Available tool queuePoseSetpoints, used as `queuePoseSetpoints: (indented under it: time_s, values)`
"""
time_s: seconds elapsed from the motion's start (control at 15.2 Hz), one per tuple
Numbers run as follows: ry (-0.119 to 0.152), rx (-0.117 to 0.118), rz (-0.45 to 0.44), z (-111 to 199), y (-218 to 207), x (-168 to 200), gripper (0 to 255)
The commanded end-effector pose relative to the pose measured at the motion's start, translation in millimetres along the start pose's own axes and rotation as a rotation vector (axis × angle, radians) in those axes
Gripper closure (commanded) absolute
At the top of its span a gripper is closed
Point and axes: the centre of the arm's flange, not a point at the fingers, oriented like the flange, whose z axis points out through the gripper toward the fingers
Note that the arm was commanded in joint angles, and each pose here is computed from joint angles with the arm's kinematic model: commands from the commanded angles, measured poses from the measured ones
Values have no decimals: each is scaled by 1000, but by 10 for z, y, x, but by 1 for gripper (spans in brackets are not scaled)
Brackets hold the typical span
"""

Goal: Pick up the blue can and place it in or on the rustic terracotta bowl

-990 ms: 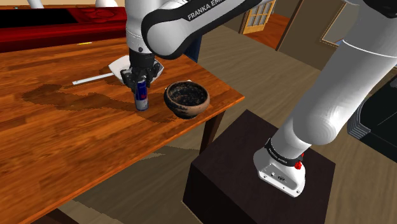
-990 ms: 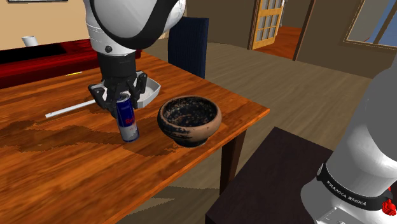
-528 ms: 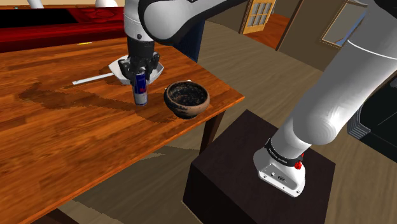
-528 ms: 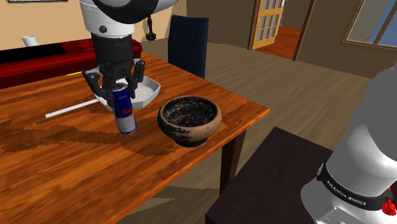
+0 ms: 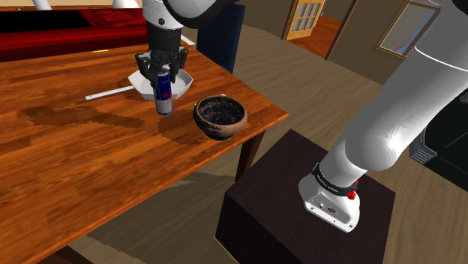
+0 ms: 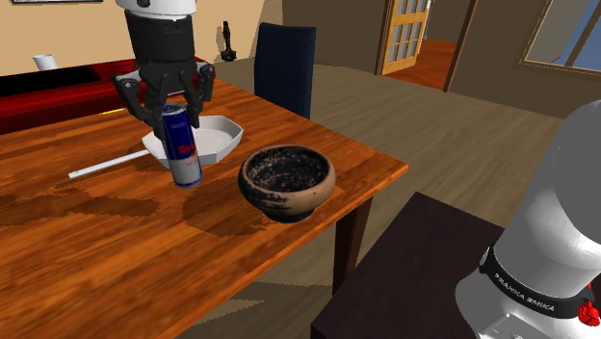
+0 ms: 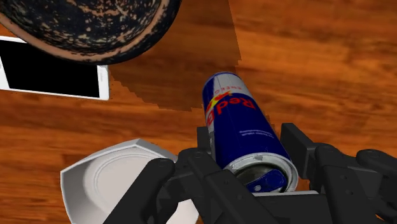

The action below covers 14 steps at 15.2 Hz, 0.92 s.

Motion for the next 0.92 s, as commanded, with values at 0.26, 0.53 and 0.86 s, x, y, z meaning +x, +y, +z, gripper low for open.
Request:
queuePoseSetpoints:
  time_s: [0.26,0.53,0.86]
  values:
    - [0,0,0,-319,-12,55,255]
    - [0,0,0,-527,-20,90,255]
    - [0,0,0,-787,-30,134,255]
